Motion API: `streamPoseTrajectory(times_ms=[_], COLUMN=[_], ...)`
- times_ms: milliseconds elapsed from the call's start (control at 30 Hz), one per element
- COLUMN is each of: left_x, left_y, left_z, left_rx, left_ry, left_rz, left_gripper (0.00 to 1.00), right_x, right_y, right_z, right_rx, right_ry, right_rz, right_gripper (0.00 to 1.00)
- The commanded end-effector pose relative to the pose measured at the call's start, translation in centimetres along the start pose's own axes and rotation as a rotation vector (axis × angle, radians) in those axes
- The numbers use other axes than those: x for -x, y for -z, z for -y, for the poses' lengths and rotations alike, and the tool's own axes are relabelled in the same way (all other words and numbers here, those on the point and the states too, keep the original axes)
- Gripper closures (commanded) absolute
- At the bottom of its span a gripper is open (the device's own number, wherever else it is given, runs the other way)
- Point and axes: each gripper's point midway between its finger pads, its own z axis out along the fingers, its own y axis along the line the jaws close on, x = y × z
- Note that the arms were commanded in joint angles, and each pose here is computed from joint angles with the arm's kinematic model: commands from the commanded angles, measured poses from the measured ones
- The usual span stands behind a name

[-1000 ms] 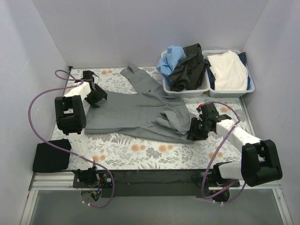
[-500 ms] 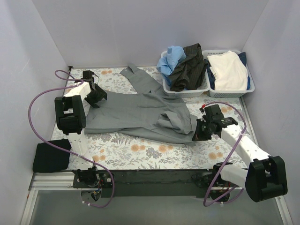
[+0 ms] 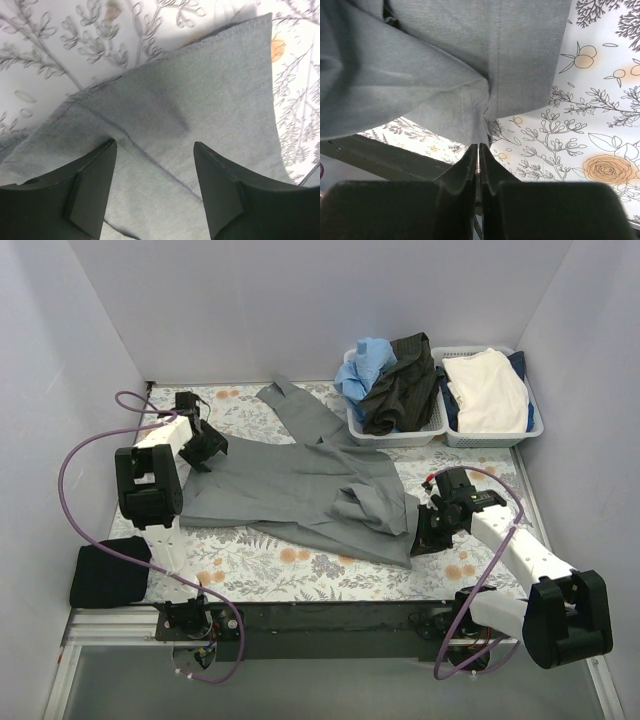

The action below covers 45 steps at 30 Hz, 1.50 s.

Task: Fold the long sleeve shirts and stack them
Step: Flatten the shirt out

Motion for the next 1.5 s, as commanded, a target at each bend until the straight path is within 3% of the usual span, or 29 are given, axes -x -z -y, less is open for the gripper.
streamPoseTrajectory(times_ms=[0,233,567,1100,1200,1300,1433,1467], left_x=[-0.5,-4.6,-11.6,-8.8,-8.9,-8.7,-8.5,-8.6], left_y=[4.3,9.2,10.8,10.7,9.7,8.8,8.2,8.2], left_z=[-2.9,-7.3,-14.4,-16.4,-16.6,-16.7,-16.8,-17.0], left_rx=[0.055,0.082,0.212,0.293,0.298,0.300,0.300,0.305], left_ry=[-0.007,0.003,0.019,0.119,0.127,0.140,0.149,0.148], left_rz=[0.013,0.025,-0.065,0.074,0.067,0.059,0.052,0.047], left_gripper=[0.36,0.34,0.35,0.45,0.53,0.68,0.98,1.00], right_x=[0.6,0.8,0.4,0.6,0.8,1.2,1.5,1.6], right_y=[0.0,-0.9,-1.3,-1.7,-1.5,-1.2,-0.6,-0.4], right_z=[-0.7,-0.5,-0.2,0.0,0.0,-0.1,-0.3,-0.4], right_rx=[0.028,0.029,0.027,0.022,0.018,0.012,0.009,0.011], right_ry=[0.013,0.019,0.036,0.050,0.050,0.053,0.057,0.056], right_rz=[-0.030,-0.043,-0.071,-0.077,-0.068,-0.052,-0.034,-0.027], right_gripper=[0.89,0.89,0.89,0.91,0.92,0.94,0.95,0.95])
